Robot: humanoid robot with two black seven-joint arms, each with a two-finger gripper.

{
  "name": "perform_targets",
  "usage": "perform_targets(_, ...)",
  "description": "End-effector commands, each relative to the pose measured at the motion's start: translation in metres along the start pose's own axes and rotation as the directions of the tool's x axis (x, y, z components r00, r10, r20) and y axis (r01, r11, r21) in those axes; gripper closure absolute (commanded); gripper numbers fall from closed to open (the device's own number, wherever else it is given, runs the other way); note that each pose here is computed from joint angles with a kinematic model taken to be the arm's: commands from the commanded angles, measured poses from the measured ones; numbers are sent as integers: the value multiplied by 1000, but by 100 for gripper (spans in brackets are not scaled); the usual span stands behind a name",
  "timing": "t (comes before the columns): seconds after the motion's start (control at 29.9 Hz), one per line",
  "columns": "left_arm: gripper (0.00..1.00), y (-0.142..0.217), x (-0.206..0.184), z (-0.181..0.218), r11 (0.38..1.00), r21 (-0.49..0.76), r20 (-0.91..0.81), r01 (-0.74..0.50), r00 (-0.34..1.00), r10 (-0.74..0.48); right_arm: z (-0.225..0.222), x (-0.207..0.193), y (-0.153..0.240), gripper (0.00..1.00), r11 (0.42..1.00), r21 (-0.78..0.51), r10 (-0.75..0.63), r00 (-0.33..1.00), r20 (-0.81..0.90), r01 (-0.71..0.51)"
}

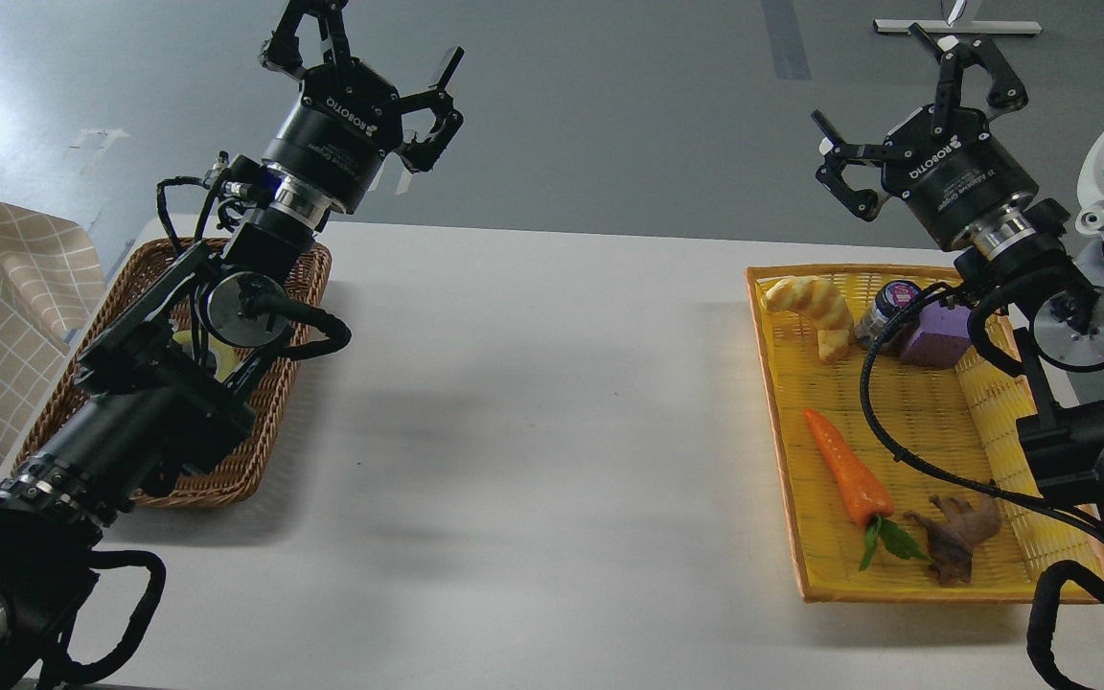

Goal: Place and transfer tape with both arms

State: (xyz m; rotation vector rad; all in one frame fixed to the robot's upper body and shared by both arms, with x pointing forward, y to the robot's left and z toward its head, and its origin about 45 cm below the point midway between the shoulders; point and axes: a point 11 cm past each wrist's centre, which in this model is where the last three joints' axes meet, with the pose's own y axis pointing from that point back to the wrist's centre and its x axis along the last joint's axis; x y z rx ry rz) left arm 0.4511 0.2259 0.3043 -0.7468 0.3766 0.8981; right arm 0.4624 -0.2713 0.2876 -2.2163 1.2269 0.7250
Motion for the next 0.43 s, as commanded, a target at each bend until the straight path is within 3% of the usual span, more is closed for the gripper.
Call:
perform_targets(0.0, 2, 2, 1, -2, 1000, 3, -5, -4, 1000, 4, -2, 0, 0, 0, 1000, 9, 1, 1000, 2, -1)
perform_targets(0.4, 2, 1, -2, -9, 1000, 7, -19, -1, 1000, 1, -1, 1, 0, 0, 1000, 7, 3, 1000, 2, -3)
